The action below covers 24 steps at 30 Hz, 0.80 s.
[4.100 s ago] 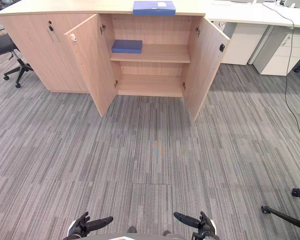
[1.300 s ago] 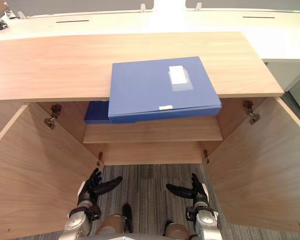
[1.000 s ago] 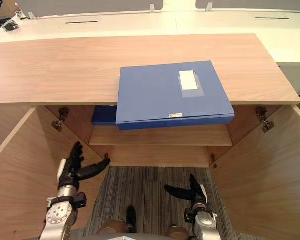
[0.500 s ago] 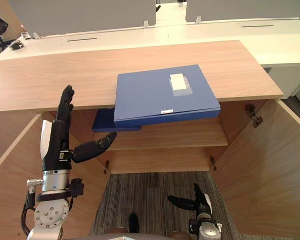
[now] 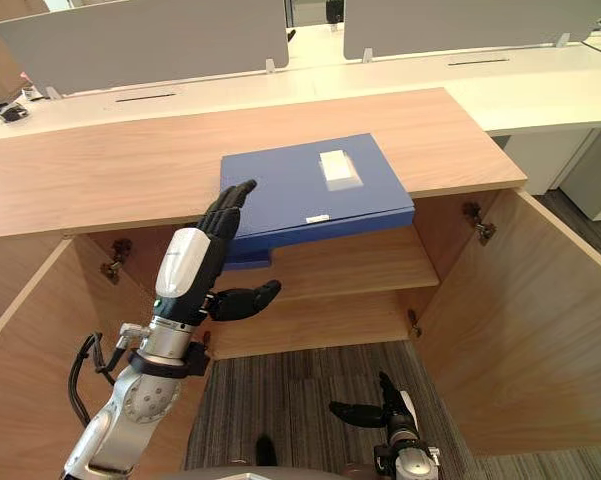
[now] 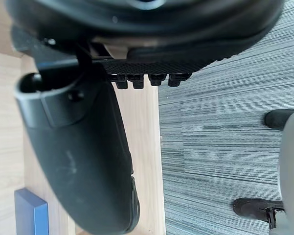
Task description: Walk over to the cabinet, pick up the folder, carry it to the office cabinet, place the folder inside the office cabinet, then close the office cabinet door
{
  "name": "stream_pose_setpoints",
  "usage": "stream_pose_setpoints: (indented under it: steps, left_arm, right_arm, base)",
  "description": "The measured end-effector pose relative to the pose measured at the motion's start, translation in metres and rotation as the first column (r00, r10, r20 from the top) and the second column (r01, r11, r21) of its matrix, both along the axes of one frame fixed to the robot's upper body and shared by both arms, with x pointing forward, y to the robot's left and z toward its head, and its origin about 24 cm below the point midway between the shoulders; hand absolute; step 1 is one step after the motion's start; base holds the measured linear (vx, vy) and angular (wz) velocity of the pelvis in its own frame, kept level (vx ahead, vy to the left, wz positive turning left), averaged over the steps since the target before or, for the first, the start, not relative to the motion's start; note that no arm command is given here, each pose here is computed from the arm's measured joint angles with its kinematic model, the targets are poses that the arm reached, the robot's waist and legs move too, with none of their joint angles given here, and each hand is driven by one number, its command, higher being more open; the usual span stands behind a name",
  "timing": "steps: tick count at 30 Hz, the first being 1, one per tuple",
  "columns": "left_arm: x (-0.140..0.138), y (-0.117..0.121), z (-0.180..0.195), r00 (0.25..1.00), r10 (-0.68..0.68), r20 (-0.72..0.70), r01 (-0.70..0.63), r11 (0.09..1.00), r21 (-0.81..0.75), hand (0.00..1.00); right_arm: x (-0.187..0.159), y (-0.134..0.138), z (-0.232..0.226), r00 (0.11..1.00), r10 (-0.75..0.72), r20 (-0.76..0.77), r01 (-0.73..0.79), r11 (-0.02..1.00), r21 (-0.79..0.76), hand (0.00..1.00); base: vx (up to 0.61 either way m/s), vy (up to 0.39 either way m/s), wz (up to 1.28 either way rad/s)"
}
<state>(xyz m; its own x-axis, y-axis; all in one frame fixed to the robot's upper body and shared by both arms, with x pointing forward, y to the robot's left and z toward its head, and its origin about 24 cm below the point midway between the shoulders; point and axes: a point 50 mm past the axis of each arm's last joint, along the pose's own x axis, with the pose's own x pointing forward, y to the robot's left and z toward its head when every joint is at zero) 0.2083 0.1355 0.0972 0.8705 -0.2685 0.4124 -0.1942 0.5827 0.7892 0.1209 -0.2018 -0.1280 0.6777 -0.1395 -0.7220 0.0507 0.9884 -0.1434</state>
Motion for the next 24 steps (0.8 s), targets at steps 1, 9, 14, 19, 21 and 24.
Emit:
stream_pose_setpoints:
  steps: [1,9,14,19,21,24]
  left_arm:
    - [0.001,0.001,-0.001,1.000,0.013,0.000,-0.013,1.000,0.020,1.00]
    - [0.027,0.011,-0.005,0.987,0.146,0.069,-0.155,0.977,0.148,0.00]
    - [0.037,0.016,0.010,0.973,0.173,0.151,-0.193,0.972,0.134,0.00]
    - [0.038,0.019,0.020,0.957,0.208,0.201,-0.227,0.971,0.072,0.00]
    - [0.037,0.019,0.018,0.961,0.206,0.183,-0.220,0.973,0.062,0.00]
    - [0.033,0.019,0.021,0.962,0.207,0.177,-0.212,0.977,0.006,0.00]
  right_arm:
    - [0.000,0.000,0.000,1.000,0.000,0.000,0.000,1.000,0.000,1.00]
    - [0.003,0.002,0.001,1.000,0.004,0.008,-0.005,1.000,0.010,1.00]
    - [0.003,0.003,0.001,1.000,-0.005,0.010,0.005,1.000,0.024,1.00]
    - [0.003,0.003,0.001,1.000,-0.014,0.012,0.014,0.999,0.031,1.00]
    - [0.004,0.002,0.001,1.000,-0.020,0.016,0.020,0.999,0.030,1.00]
    - [0.006,0.001,0.004,0.998,-0.042,0.036,0.041,0.999,0.031,1.00]
  base:
    - [0.03,-0.014,-0.04]
    - [0.00,0.000,0.00]
    - [0.00,0.000,0.00]
    - [0.03,-0.003,-0.10]
    - [0.02,-0.006,-0.06]
    - [0.00,-0.002,-0.01]
